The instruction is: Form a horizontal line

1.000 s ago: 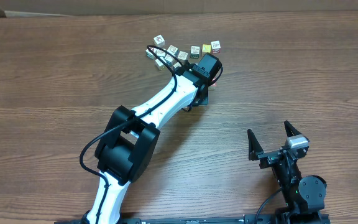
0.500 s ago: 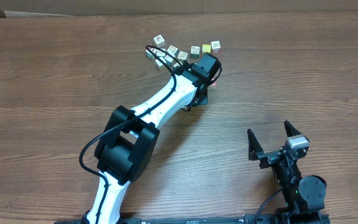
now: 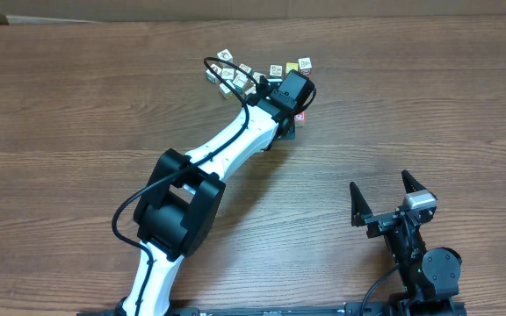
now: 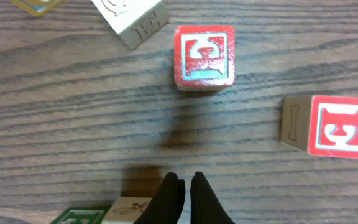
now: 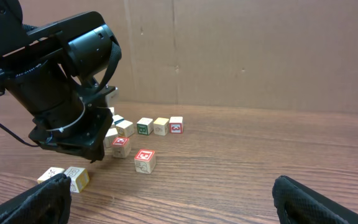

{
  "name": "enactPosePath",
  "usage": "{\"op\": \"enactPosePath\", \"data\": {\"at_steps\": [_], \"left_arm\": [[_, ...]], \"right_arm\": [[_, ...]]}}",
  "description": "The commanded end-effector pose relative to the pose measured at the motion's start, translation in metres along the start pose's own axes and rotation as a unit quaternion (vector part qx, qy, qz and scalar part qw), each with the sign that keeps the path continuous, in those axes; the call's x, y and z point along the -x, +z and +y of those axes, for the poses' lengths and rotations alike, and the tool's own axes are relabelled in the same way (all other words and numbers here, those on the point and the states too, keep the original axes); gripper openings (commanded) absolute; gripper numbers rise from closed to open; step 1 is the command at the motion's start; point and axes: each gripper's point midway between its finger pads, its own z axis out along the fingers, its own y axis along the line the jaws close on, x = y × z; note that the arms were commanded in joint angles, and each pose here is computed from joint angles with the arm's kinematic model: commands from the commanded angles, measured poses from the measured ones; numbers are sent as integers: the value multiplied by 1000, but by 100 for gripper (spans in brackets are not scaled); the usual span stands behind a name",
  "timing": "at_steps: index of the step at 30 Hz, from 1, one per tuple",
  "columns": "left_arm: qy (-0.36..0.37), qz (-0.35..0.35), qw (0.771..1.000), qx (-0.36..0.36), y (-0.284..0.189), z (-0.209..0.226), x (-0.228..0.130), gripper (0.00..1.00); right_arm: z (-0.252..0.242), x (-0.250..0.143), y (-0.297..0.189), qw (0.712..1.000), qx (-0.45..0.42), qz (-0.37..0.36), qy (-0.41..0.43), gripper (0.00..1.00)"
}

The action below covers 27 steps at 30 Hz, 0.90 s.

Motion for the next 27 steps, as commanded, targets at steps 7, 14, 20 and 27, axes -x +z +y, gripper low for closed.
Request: {"op": "enactPosePath", "data": {"at_steps": [7, 14, 20, 27], "left_arm": [[-19, -31, 999, 28, -7, 12, 17, 4], [-16, -17, 999, 40, -7, 19, 11, 4], [-14, -5, 999, 48, -7, 23, 6, 4], [-13, 10, 999, 38, -7, 20, 0, 4]], "right_arm": [[0, -2, 0, 1000, 0, -1, -2, 100], [0, -2, 0, 1000, 0, -1, -2, 100], [0, -2, 0, 1000, 0, -1, -2, 100], [0, -2, 0, 1000, 0, -1, -2, 100]]}}
